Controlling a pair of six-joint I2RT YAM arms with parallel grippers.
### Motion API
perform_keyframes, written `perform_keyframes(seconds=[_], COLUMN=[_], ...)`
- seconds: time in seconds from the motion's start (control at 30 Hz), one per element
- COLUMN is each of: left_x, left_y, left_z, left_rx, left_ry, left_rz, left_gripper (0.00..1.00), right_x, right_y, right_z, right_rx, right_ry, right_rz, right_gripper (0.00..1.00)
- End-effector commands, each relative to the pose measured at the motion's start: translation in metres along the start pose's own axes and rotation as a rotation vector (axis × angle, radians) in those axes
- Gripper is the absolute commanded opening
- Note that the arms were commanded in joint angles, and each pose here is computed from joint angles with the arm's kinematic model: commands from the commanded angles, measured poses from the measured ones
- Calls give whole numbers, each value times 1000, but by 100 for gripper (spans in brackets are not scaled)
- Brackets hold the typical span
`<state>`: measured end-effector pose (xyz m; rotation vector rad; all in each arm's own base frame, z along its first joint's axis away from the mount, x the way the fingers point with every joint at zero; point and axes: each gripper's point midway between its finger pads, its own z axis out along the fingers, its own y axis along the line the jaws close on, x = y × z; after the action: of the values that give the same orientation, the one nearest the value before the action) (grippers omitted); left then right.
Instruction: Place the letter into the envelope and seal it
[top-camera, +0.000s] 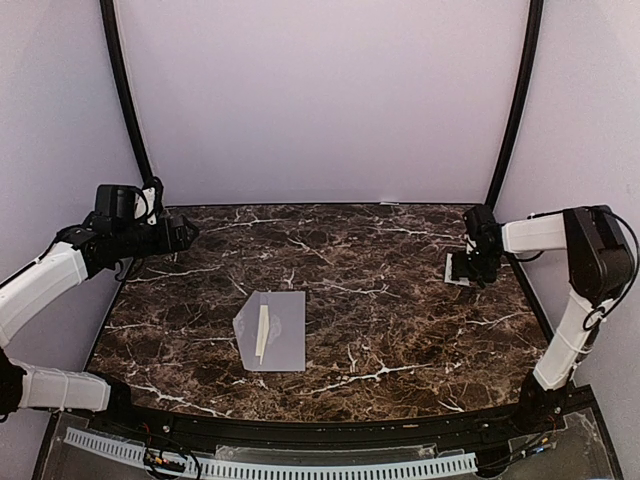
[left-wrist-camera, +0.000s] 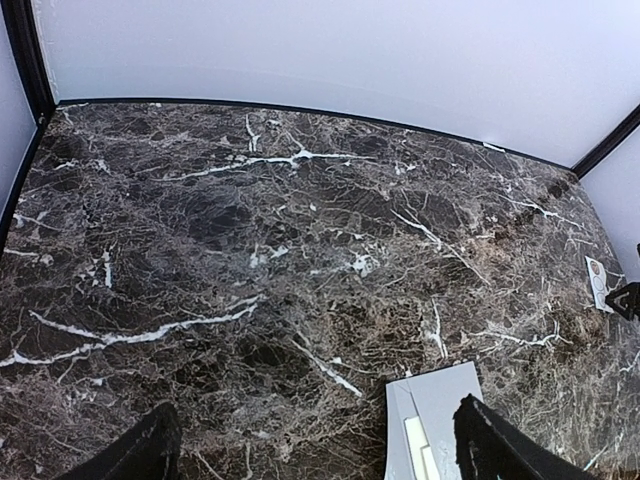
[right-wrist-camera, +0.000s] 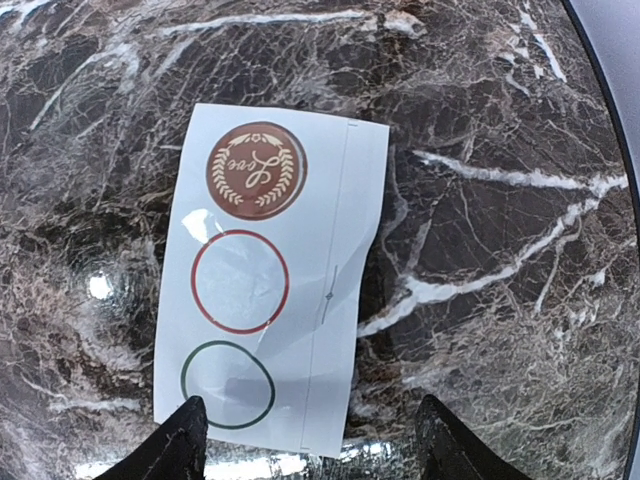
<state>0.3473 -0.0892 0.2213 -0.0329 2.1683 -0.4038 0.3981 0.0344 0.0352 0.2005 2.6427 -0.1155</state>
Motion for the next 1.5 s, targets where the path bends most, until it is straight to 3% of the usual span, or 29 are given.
perform_keyframes(seconds=[0.0,0.9,1.3,1.47], left_x=[-1,-1,1,2], left_y=[0,0,-1,-1], left_z=[-2,-2,-1,0], left_rx=[7,7,14,17], left_ry=[-15,-15,-9,-5], left_rz=[5,4,1,1], left_gripper=[93,94,93,93], right_x=[-16,17,19,28], right_y=[5,9,23,52], right_z=[9,43,42,32], right_rx=[-31,-65,-130,-237], right_ry=[-31,92,100,109], right_rz=[2,48,-10,-93], right_gripper=[65,22,0,0])
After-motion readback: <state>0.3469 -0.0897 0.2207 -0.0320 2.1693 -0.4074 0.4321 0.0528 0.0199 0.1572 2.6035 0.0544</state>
